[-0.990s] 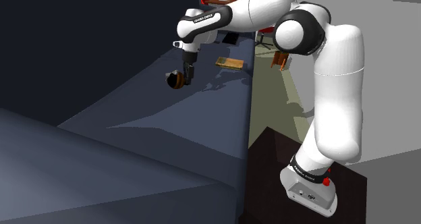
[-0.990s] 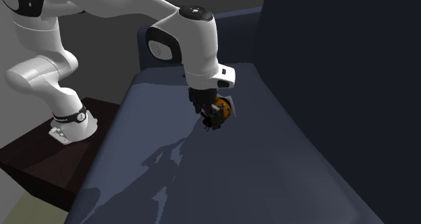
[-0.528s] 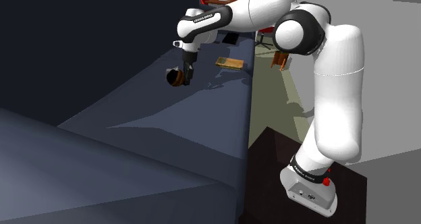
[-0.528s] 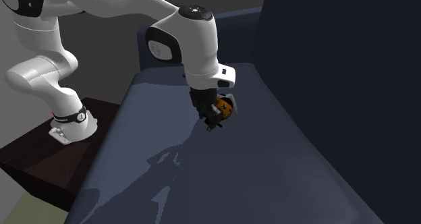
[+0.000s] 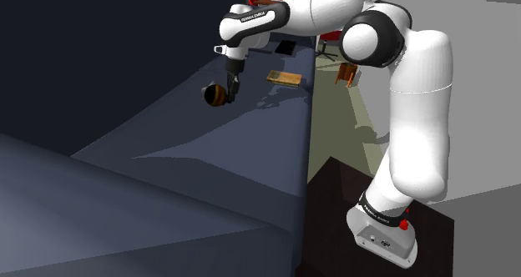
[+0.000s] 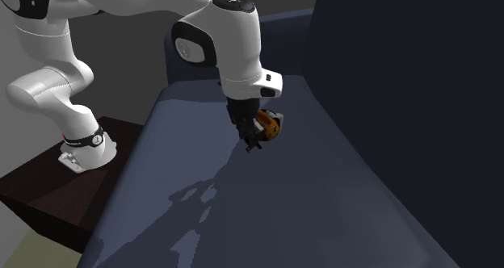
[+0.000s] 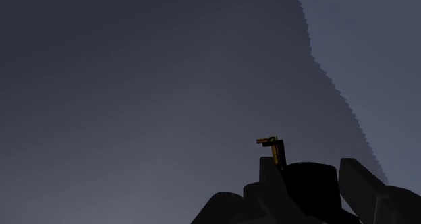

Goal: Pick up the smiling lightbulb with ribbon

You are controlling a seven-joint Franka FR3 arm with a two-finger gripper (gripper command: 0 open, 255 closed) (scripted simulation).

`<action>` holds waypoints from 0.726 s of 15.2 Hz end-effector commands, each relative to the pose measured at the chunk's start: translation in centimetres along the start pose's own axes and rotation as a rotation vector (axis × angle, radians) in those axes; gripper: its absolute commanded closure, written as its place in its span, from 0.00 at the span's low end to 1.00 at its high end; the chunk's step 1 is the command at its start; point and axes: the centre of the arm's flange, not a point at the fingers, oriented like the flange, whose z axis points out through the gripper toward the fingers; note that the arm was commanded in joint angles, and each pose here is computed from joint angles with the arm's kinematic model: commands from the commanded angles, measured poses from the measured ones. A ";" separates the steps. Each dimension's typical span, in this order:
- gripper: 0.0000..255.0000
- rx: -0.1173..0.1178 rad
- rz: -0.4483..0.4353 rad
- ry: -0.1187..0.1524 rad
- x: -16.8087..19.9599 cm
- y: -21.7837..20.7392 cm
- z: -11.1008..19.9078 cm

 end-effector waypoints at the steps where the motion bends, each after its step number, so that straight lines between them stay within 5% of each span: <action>1: 1.00 0.001 0.000 -0.001 0.3 -0.2 -1.0; 11: 1.00 0.001 0.000 -0.001 0.9 -0.6 -5.7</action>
